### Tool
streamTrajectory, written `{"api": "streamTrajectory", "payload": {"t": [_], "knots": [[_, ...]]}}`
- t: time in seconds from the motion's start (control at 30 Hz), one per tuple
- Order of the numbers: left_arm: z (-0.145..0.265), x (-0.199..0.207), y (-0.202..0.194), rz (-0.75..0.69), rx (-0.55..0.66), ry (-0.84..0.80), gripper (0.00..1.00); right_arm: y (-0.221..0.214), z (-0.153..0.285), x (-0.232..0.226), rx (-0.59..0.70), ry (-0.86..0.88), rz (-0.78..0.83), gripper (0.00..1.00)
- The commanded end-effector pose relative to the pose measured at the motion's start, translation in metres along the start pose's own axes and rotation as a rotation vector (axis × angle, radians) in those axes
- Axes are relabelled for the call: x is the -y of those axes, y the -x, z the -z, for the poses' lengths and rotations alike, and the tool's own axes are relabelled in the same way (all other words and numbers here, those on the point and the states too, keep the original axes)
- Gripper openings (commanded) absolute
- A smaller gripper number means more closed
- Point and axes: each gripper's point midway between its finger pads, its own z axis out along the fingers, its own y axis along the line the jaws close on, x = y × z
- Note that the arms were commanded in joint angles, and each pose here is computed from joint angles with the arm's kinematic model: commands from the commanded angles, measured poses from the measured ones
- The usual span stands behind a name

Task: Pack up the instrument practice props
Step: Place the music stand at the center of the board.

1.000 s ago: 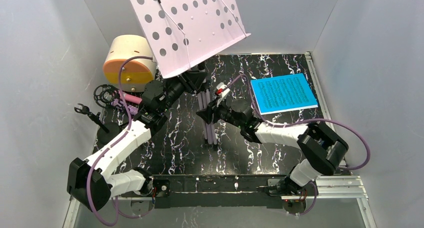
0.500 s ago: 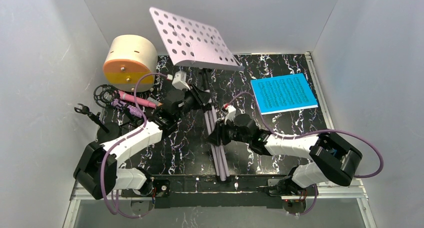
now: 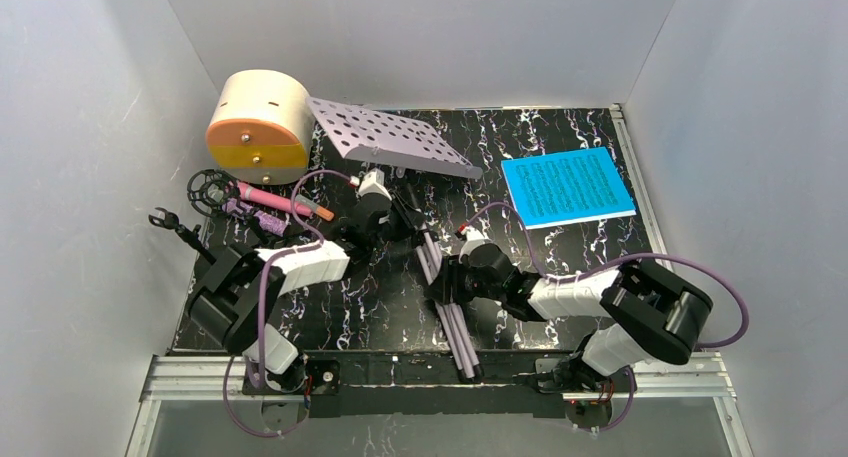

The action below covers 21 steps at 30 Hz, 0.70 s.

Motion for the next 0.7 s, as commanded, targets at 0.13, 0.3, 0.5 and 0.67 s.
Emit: {"api": "streamTrajectory", "payload": {"t": [0.13, 0.3, 0.5, 0.67], "knots": [[-0.014, 0.023, -0.02, 0.0, -0.036, -0.116, 0.0, 0.093, -0.007, -0.005, 0.402, -0.027, 0.094, 0.01], [-0.021, 0.001, -0.029, 0.019, -0.037, -0.049, 0.0, 0.09, -0.017, 0.009, 0.391, -0.068, 0.098, 0.01], [-0.03, -0.019, -0.036, 0.028, -0.041, 0.011, 0.03, 0.087, -0.033, 0.019, 0.369, -0.101, 0.119, 0.01], [-0.029, -0.028, -0.039, 0.047, -0.048, 0.033, 0.12, 0.086, -0.043, 0.021, 0.347, -0.114, 0.129, 0.01]]}}
